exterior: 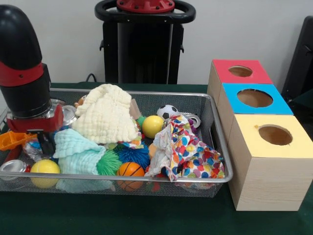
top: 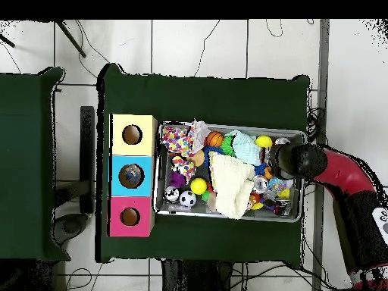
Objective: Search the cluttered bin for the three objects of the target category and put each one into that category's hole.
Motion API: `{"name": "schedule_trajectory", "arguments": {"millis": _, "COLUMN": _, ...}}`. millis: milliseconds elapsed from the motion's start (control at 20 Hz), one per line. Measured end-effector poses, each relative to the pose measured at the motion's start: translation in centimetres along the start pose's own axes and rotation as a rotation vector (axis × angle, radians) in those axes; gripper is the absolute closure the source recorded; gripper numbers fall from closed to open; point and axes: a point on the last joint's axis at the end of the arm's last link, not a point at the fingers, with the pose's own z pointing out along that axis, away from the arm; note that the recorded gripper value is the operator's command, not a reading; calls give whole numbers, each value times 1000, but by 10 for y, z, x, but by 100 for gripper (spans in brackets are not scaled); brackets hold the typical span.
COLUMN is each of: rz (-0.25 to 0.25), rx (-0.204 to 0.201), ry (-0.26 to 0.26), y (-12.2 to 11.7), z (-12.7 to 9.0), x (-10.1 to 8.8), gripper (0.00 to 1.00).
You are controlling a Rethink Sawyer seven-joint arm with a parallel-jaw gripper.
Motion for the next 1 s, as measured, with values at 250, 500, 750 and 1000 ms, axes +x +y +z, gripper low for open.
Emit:
{"name": "schedule_trajectory", "arguments": {"millis": 250, "rz": -17, "rx": -6, "ry": 17, "y": 10, "z": -5, "x": 10, "gripper": 100}}
{"name": "schedule_trajectory", "arguments": {"millis": 500, "rz": -36, "rx": -8, "ry": 33, "y": 20, "z": -13, "x": 20, "gripper": 100}}
{"name": "schedule_trajectory", "arguments": {"millis": 750, "rz": -49, "rx": -5, "ry": 40, "y": 26, "z": -22, "x": 26, "gripper": 100}}
{"name": "schedule_trajectory", "arguments": {"millis": 1000, "rz": -58, "rx": -10, "ry": 52, "y": 32, "z": -23, "x": 33, "gripper": 0}}
